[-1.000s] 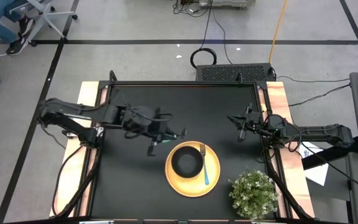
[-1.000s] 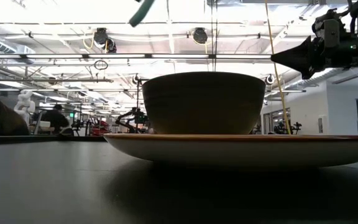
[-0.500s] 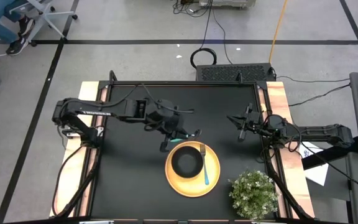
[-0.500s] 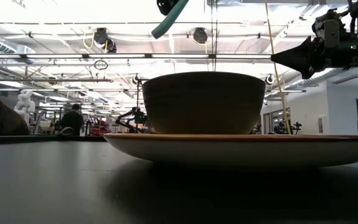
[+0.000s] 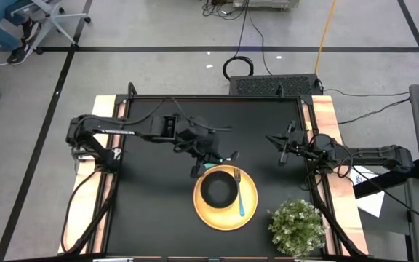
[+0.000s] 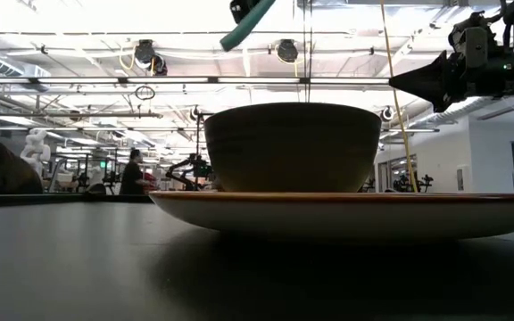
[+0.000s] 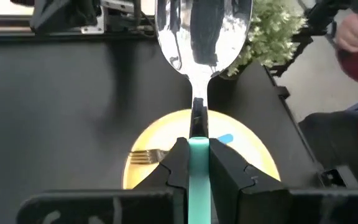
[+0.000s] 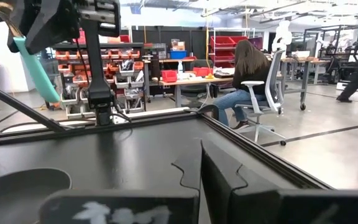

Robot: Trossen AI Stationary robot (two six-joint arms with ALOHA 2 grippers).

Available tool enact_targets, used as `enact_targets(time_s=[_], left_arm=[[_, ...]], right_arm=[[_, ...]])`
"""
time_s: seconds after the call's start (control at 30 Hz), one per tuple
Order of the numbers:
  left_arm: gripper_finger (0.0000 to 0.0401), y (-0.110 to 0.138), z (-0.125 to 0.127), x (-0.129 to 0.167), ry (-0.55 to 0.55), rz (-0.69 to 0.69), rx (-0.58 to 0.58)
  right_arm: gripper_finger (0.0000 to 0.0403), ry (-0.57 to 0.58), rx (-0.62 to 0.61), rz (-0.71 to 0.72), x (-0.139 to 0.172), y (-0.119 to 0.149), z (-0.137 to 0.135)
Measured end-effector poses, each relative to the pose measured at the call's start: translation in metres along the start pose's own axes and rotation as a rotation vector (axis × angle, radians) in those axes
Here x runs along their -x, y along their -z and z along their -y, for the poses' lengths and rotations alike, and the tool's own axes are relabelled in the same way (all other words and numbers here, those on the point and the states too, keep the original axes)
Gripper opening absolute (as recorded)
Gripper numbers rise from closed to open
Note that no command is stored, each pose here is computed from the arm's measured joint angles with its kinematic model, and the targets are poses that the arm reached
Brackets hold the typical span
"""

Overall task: Pick and place plate/cup/fork/spoon on tray
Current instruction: Put the blue spoon into the black bowl

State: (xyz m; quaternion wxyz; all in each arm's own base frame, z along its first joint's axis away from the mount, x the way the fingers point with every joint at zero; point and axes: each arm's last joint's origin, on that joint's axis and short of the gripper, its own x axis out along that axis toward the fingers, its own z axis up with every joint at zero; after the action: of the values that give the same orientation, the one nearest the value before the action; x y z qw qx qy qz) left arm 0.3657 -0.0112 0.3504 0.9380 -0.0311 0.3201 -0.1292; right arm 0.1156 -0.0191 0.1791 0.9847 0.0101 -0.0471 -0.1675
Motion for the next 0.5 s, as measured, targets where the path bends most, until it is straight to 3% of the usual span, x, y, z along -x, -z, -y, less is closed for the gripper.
enact_targets(time_s=[0.33, 0.5], left_arm=[[0.0036, -0.025, -0.014, -0.035, -0.032, -0.298, 0.006], [0.0036, -0.018, -0.012, -0.043, -0.161, -0.542, -0.001]], right_arm=[[0.0, 0.0, -0.009, -0.007, -0.001, 0.001, 0.0], [0.0, 0.0, -0.003, -0.013, -0.002, 0.001, 0.0]])
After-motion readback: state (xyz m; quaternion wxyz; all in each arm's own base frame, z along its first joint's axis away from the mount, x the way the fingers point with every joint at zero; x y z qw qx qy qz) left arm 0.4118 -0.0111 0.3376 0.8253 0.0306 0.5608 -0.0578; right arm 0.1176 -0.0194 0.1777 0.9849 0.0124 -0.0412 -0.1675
